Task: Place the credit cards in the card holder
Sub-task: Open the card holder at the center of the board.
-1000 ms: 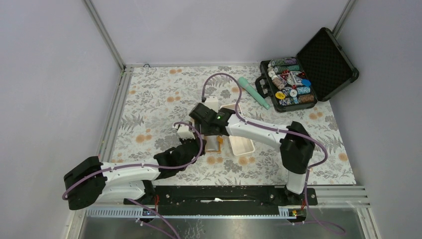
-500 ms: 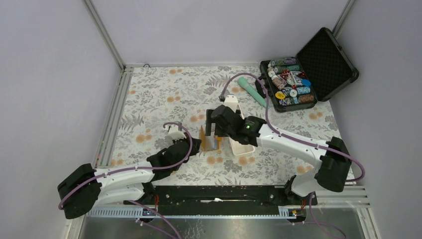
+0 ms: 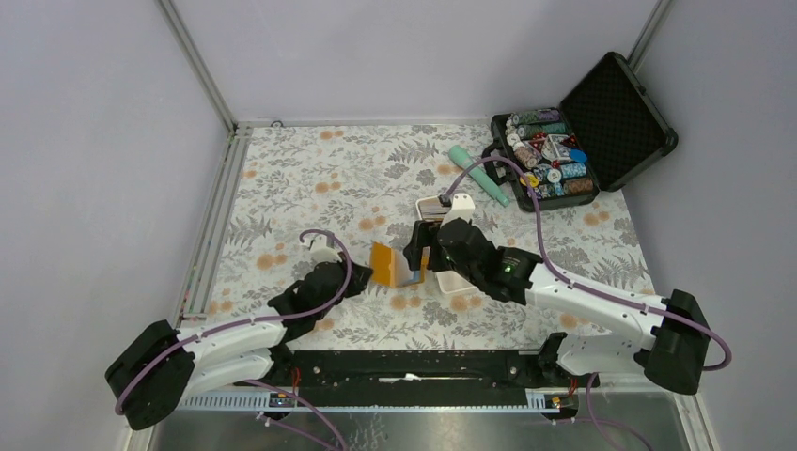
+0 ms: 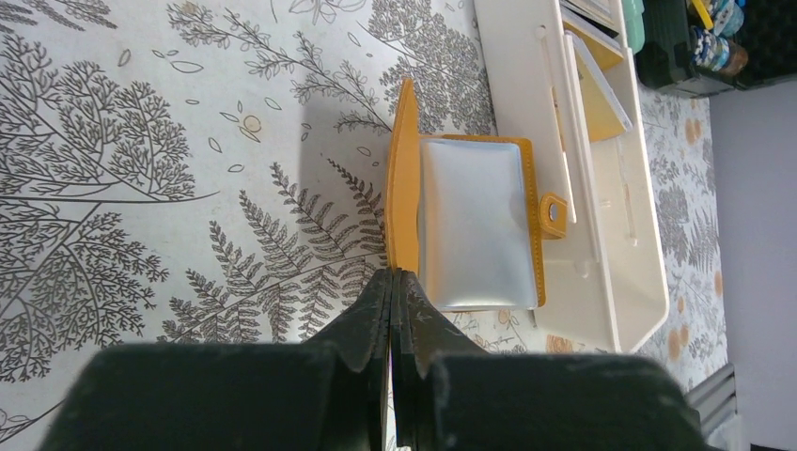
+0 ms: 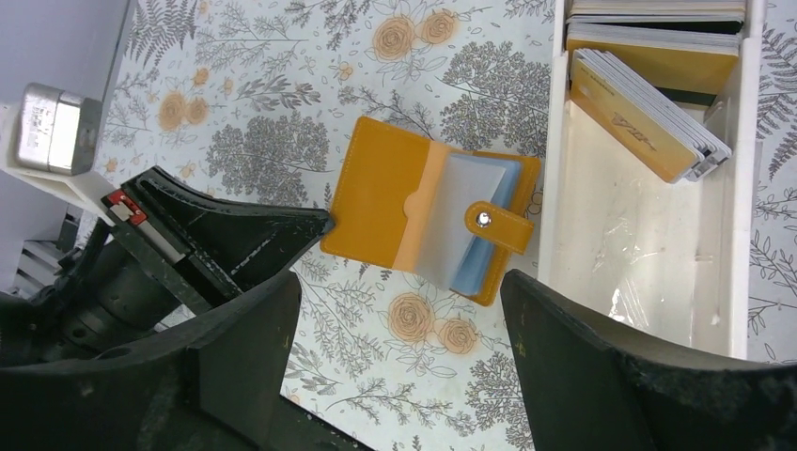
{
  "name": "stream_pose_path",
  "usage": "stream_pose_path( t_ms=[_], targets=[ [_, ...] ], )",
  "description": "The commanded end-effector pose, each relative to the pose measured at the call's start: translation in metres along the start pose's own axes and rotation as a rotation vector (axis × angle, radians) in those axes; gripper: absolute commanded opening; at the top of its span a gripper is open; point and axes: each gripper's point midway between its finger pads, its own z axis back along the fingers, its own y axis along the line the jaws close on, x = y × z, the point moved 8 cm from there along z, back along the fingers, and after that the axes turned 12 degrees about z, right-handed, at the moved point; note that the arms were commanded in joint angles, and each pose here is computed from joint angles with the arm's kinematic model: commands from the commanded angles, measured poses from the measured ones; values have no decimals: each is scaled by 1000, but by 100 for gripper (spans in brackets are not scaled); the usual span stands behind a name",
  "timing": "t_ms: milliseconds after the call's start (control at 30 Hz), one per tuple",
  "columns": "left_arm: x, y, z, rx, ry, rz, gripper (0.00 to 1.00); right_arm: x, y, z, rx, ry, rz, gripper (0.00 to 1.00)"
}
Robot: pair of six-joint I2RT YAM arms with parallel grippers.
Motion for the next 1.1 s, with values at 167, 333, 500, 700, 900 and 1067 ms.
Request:
stream_pose_path(
  t_ms=[167, 333, 500, 700, 900, 1067],
  targets=[
    [4, -8, 5, -134, 73, -54, 0, -9, 9, -16, 98, -1, -4, 80],
    [8, -12, 7, -159, 85, -85, 0, -12, 24, -37, 179, 18, 6, 69],
    [8, -7, 5, -139, 91, -81, 0, -30, 30, -68, 145, 119, 2, 55],
    [11, 2, 1, -81, 85, -57, 0, -56, 14, -88, 26, 207, -6, 52],
    [12, 8, 2, -46, 77, -33, 0, -72, 0, -84, -48, 269, 0, 54],
    [12, 11, 3, -27, 72, -27, 0, -79, -5, -80, -66, 276, -22, 55]
  ],
)
